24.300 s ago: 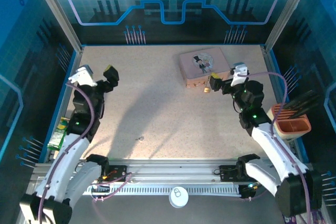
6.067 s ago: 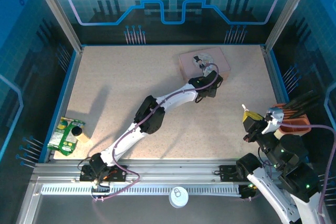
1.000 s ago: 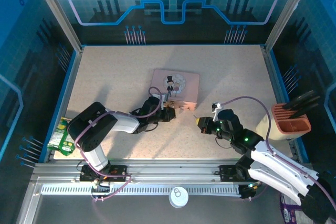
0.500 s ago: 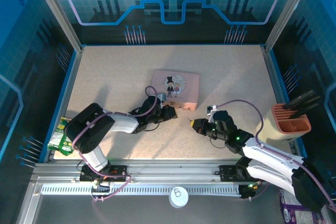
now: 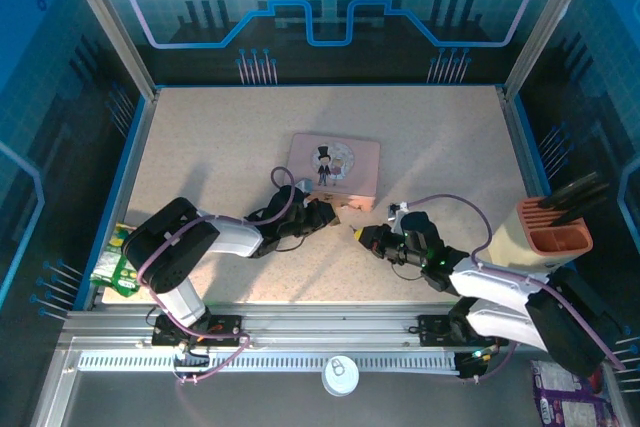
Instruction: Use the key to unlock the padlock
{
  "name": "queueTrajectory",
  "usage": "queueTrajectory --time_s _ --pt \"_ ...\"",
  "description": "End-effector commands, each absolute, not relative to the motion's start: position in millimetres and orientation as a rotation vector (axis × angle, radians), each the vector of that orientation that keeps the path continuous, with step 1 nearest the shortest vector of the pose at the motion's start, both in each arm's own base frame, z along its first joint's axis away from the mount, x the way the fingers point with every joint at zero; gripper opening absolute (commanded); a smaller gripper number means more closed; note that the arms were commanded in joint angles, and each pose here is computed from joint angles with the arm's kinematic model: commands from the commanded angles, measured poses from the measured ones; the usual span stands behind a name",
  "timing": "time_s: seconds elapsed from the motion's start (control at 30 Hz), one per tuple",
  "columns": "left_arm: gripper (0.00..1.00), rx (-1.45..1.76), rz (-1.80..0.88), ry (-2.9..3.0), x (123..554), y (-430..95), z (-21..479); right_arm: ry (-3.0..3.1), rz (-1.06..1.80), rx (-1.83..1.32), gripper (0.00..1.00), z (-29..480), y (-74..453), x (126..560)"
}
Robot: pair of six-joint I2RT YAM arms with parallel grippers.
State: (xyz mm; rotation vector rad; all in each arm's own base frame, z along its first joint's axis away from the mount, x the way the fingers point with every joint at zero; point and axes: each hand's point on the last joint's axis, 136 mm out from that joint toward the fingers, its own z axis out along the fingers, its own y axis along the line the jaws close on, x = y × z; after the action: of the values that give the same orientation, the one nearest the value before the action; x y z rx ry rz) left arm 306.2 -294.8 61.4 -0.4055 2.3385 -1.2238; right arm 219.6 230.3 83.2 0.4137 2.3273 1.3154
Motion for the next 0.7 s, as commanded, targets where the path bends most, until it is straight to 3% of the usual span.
queueTrajectory --time_s 0.0,0.67 --pt "0.0 -0.375 -1.361 2.173 313.4 -306.7 109.2 2.281 1.395 0.446 0.0 89.2 234.8 224.6" --pt "0.0 -0.403 -1.425 2.142 309.4 -310.0 121.2 2.249 1.548 0.499 0.0 81.5 251.9 231.7"
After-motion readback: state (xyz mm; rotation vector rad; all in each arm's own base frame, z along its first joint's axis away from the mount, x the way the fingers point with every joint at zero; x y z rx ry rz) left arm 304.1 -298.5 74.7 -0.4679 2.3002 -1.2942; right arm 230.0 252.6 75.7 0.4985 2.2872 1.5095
